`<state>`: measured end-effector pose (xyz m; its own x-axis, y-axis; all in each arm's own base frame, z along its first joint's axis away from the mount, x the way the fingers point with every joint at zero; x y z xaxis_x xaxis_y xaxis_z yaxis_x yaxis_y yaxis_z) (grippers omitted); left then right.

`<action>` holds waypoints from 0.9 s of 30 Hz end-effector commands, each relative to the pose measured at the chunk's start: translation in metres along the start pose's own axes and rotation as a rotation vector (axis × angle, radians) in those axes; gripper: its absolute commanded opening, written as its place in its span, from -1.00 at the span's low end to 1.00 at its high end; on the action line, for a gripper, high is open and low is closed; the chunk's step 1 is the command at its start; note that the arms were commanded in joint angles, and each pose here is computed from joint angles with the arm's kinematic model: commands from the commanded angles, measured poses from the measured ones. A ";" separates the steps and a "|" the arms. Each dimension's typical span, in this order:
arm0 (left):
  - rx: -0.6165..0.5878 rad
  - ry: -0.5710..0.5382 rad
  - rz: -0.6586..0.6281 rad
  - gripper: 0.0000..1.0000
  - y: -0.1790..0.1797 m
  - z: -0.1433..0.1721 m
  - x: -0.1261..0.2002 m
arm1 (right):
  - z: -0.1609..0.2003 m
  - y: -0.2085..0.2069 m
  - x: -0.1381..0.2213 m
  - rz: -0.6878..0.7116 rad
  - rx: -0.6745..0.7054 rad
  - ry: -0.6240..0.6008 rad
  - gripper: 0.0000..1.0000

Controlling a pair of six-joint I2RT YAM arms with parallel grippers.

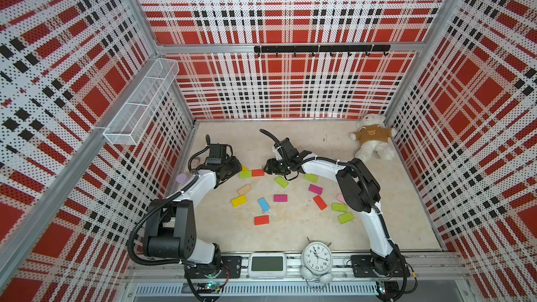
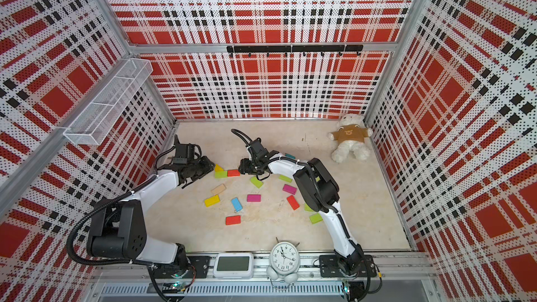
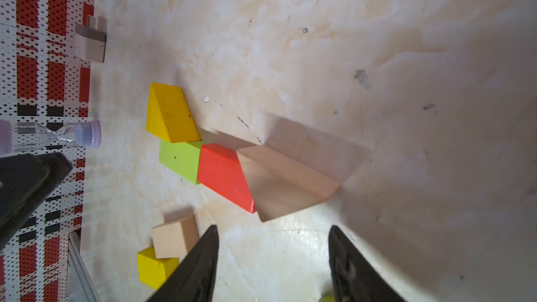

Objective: Assemble a carrot with building blocks
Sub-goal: Adjust the building block at the center of the board.

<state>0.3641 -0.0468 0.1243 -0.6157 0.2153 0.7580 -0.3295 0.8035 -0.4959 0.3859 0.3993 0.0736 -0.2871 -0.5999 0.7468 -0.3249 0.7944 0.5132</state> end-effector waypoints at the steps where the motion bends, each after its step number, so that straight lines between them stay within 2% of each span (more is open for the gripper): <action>1: -0.012 -0.020 0.012 -0.25 -0.009 -0.009 0.002 | -0.012 0.005 -0.005 -0.013 0.016 -0.034 0.25; 13: -0.015 -0.017 0.005 -0.26 -0.008 -0.010 0.000 | -0.024 0.007 -0.020 -0.027 0.018 -0.034 0.28; 27: -0.015 -0.012 0.003 -0.26 -0.007 -0.009 -0.002 | -0.029 0.010 -0.021 -0.038 0.027 -0.040 0.29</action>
<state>0.3684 -0.0469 0.1237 -0.6135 0.2144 0.7600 -0.3300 0.8048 -0.4934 0.4081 0.4171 0.0742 -0.3028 -0.6208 0.7231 -0.3379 0.7794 0.5276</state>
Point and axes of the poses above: each gripper's point midway between its finger pads, its own x axis back along the fingers, its own y axis along the line the jaws close on, z = x × y, the point moved 3 cm from there along x, back along the fingers, and after that the axes turned 3 degrees about x, right-handed, at the moved point
